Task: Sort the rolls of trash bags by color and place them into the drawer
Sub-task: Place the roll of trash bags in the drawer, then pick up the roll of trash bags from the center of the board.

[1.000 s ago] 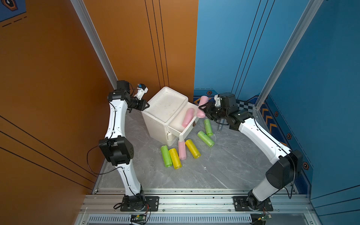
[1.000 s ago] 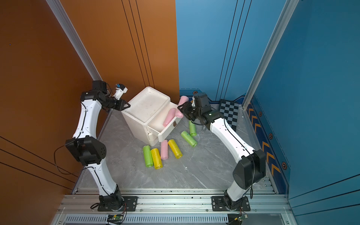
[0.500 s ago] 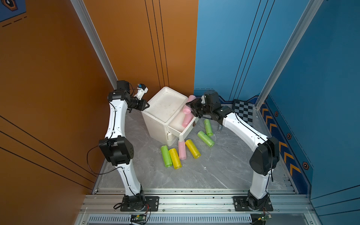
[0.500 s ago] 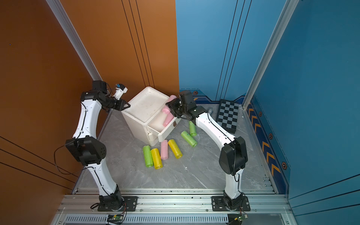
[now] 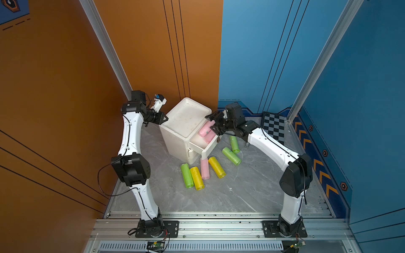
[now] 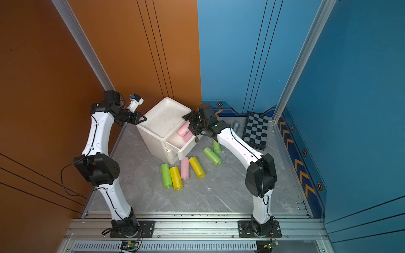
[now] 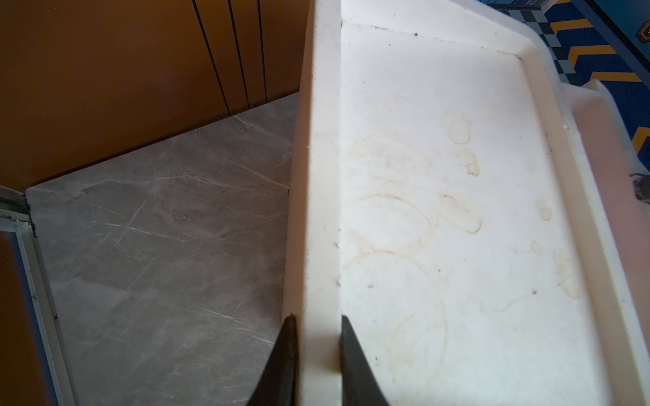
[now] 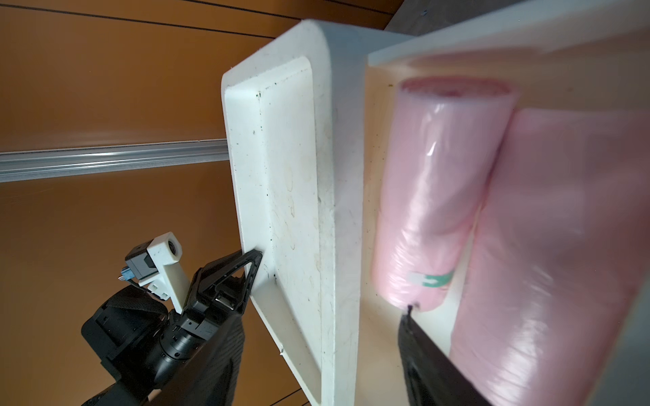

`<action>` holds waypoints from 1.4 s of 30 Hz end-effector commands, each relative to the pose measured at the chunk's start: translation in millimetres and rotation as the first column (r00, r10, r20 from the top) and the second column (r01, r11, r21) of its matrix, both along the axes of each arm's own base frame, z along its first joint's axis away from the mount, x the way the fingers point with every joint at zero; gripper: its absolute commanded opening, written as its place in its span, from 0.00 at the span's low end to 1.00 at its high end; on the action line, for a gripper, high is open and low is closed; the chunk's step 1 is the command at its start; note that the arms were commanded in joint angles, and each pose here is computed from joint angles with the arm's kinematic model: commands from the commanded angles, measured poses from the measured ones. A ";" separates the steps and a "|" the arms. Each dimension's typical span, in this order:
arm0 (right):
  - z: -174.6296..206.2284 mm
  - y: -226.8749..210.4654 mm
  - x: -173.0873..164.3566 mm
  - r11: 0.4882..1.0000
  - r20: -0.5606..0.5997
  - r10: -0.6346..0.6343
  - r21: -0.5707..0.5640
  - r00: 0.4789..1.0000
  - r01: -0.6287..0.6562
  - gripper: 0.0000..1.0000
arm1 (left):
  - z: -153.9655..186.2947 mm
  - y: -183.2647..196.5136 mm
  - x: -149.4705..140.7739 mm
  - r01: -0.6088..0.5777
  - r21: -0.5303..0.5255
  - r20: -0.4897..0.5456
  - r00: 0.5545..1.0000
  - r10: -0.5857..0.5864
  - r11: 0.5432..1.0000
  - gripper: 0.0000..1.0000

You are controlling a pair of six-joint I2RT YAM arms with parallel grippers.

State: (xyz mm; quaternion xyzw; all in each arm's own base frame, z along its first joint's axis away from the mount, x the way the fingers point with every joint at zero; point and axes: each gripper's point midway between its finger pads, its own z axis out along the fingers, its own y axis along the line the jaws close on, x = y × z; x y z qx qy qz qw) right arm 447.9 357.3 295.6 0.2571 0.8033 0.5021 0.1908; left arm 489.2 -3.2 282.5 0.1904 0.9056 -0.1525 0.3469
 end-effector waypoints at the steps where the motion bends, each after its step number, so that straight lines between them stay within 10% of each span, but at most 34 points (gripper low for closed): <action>1: 0.7 -5.6 -3.7 0.999 0.014 -0.004 -0.050 1.000 0.005 0.70 | 30.9 -8.1 -18.1 -0.019 -0.111 0.007 1.000 0.020 0.994 0.00; 9: 9.2 -40.8 -36.8 0.968 0.124 0.091 -0.243 0.988 -0.058 0.66 | 31.2 -7.5 -17.8 -0.022 -0.108 0.008 1.000 0.023 0.994 0.00; 17: -47.9 -81.7 -113.1 0.727 0.087 0.349 -0.653 0.933 -0.211 0.68 | 33.8 -7.6 -18.5 -0.025 -0.106 0.012 1.000 0.026 0.994 0.00; 25: -116.3 -55.6 -159.6 0.617 -0.005 0.428 -0.729 0.904 -0.296 0.69 | 32.0 -9.8 -20.5 -0.026 -0.103 0.005 1.000 0.026 0.994 0.00; 34: -154.8 -26.6 -175.3 0.509 0.151 0.549 -0.840 0.822 -0.186 0.72 | 33.5 -10.1 -19.8 -0.026 -0.101 0.010 1.000 0.027 0.995 0.00; 42: -191.4 -6.5 -172.5 0.537 0.162 0.548 -0.820 0.821 -0.196 0.76 | 34.6 -10.7 -20.4 -0.026 -0.095 0.013 1.000 0.027 0.995 0.00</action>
